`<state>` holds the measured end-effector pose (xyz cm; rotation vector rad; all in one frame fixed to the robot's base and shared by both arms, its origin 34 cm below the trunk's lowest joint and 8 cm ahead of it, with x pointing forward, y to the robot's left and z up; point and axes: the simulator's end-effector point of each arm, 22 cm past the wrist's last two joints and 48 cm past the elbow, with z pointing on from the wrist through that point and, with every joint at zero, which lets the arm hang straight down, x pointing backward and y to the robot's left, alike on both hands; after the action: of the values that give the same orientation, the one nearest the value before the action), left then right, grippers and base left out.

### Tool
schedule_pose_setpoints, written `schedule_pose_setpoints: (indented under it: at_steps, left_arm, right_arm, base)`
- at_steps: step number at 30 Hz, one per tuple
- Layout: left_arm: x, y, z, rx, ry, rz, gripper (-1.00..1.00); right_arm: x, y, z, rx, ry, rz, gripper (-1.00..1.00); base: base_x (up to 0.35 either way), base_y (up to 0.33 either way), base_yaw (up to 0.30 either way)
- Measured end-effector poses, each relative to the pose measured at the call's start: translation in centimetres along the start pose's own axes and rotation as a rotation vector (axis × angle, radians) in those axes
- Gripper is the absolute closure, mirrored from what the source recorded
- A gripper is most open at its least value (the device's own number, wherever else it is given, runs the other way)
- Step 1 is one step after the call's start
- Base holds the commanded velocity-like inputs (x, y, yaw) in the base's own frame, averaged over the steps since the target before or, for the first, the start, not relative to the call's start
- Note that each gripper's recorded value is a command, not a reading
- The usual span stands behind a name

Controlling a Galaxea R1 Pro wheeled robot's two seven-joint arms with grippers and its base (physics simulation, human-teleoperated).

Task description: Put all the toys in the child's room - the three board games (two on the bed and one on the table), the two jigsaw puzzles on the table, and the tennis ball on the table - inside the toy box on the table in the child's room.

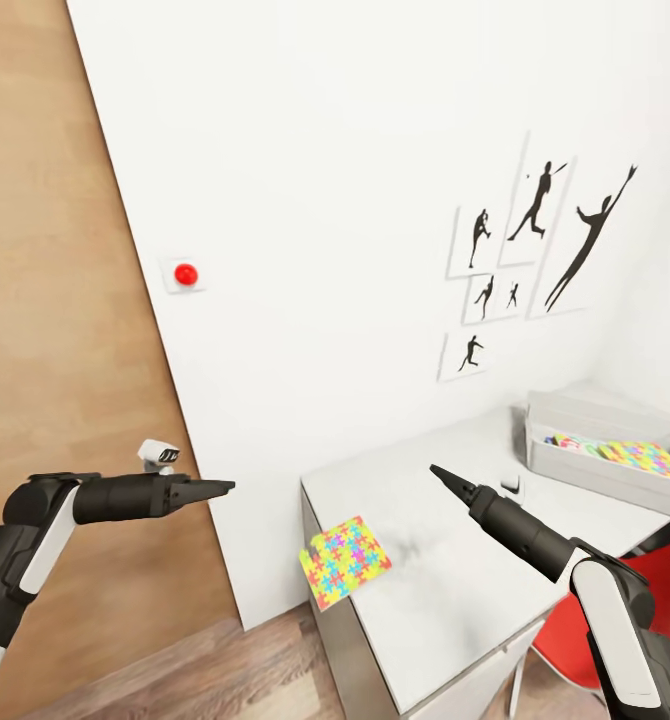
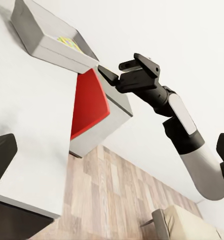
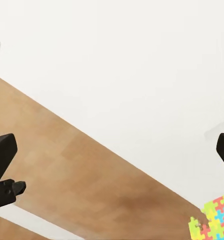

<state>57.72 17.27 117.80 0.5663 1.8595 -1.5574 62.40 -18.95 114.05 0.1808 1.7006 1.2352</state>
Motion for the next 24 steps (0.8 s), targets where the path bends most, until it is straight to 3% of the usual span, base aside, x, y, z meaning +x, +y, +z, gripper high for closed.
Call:
schedule_pose_setpoints:
  at_steps: [24]
  left_arm:
    - [0.03, 0.08, 0.03, -0.001, 0.0, 0.0, -1.0]
  right_arm:
    - [-0.09, -0.02, 0.04, -0.002, -0.002, -0.004, -1.0]
  base:
    - [0.028, 0.001, -0.031]
